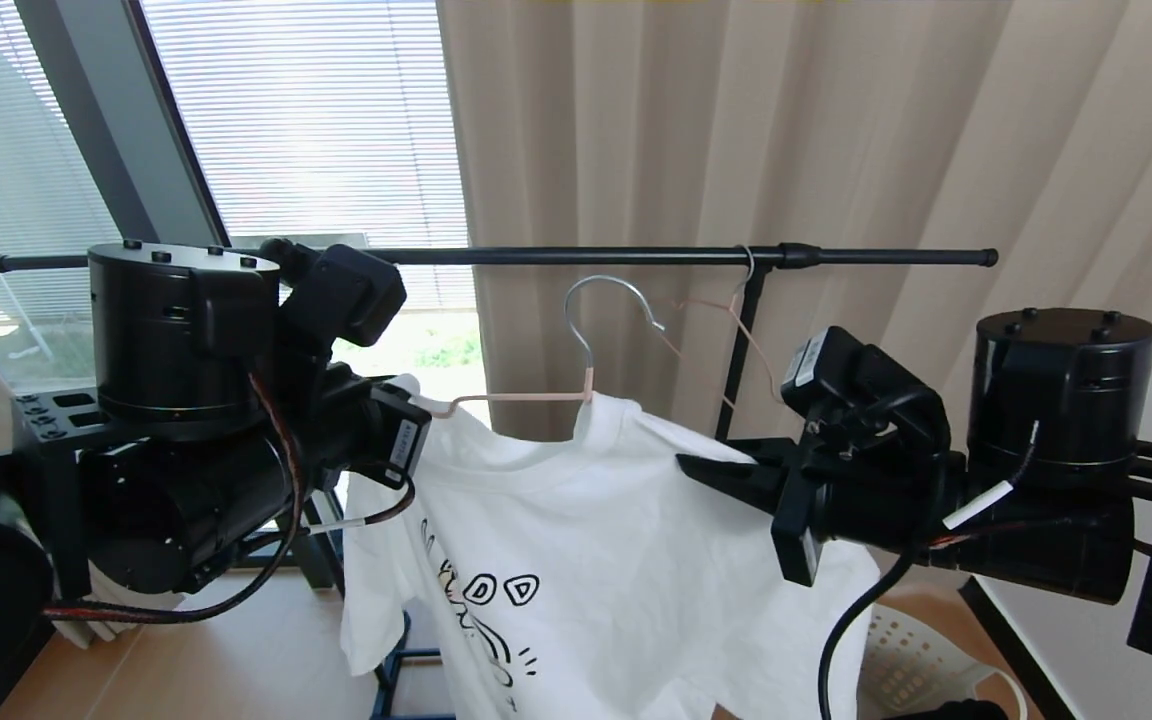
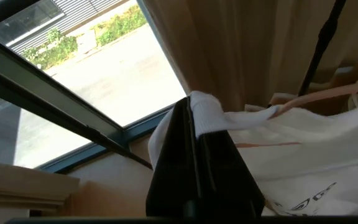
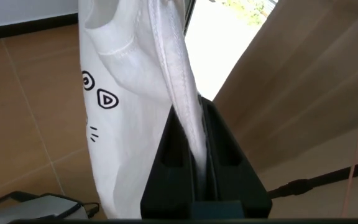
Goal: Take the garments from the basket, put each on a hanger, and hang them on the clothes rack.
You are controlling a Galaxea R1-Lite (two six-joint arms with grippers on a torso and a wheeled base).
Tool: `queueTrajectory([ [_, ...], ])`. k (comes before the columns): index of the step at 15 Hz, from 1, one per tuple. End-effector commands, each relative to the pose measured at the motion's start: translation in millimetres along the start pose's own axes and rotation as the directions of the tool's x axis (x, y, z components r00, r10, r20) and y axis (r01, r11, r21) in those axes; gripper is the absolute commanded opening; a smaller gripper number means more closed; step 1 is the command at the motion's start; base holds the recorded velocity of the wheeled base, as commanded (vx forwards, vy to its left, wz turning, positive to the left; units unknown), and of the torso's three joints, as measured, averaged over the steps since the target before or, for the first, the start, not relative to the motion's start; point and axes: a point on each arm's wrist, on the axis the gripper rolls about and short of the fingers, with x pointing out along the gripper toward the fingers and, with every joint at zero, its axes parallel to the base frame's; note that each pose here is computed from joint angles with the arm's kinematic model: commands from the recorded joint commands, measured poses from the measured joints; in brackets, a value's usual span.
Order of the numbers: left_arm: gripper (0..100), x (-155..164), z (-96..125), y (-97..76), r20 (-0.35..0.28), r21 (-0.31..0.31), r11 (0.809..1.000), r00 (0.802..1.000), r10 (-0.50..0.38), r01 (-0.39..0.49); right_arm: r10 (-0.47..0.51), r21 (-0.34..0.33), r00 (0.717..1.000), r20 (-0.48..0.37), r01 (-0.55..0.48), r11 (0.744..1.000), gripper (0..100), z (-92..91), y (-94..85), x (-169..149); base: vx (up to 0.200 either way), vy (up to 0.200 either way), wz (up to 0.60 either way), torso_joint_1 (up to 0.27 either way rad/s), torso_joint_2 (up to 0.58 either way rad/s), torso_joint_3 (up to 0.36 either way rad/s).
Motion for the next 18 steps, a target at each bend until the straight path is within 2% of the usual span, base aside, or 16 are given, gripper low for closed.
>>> queueTrajectory([
  [1, 0, -5, 5, -8.7, 0.025, 0.006, 0.999, 0.999, -0.035, 0.035, 0.025, 0.009, 0.999, -0.033, -0.025, 1.0, 0, -7.4, 3.4, 14, 0.0, 0.0, 0.0, 0.0, 0.0, 0.0],
  [4, 0, -17, 13, -23.8, 0.065, 0.023, 0.995, 0.993, -0.098, 0.096, 0.008, 0.042, 1.0, -0.03, -0.007, 0.999, 0, -17.1, 7.4, 37, 0.0, 0.0, 0.0, 0.0, 0.0, 0.0],
  [10, 0, -26, 20, -31.7, 0.101, 0.028, 0.99, 0.985, -0.139, 0.137, 0.014, 0.085, 0.999, -0.039, -0.01, 0.996, 0, -29.8, 7.7, 57, 0.0, 0.0, 0.0, 0.0, 0.0, 0.0],
  [13, 0, -28, 26, -31.1, 0.124, 0.02, 0.99, 0.982, -0.14, 0.139, -0.002, 0.133, 1.0, 0.025, -0.001, 0.991, 0, -30.9, 6.6, 65, 0.0, 0.0, 0.0, 0.0, 0.0, 0.0],
  [16, 0, -28, 28, -30.4, 0.128, 0.017, 0.991, 0.983, -0.135, 0.134, -0.017, 0.154, 0.997, 0.081, 0.004, 0.988, 0, -24.0, 4.7, 63, 0.0, 0.0, 0.0, 0.0, 0.0, 0.0],
  [18, 0, -28, 31, -29.4, 0.137, 0.012, 0.992, 0.982, -0.13, 0.129, -0.039, 0.188, 0.986, 0.162, 0.008, 0.982, 0, -12.5, 2.4, 58, 0.0, 0.0, 0.0, 0.0, 0.0, 0.0],
])
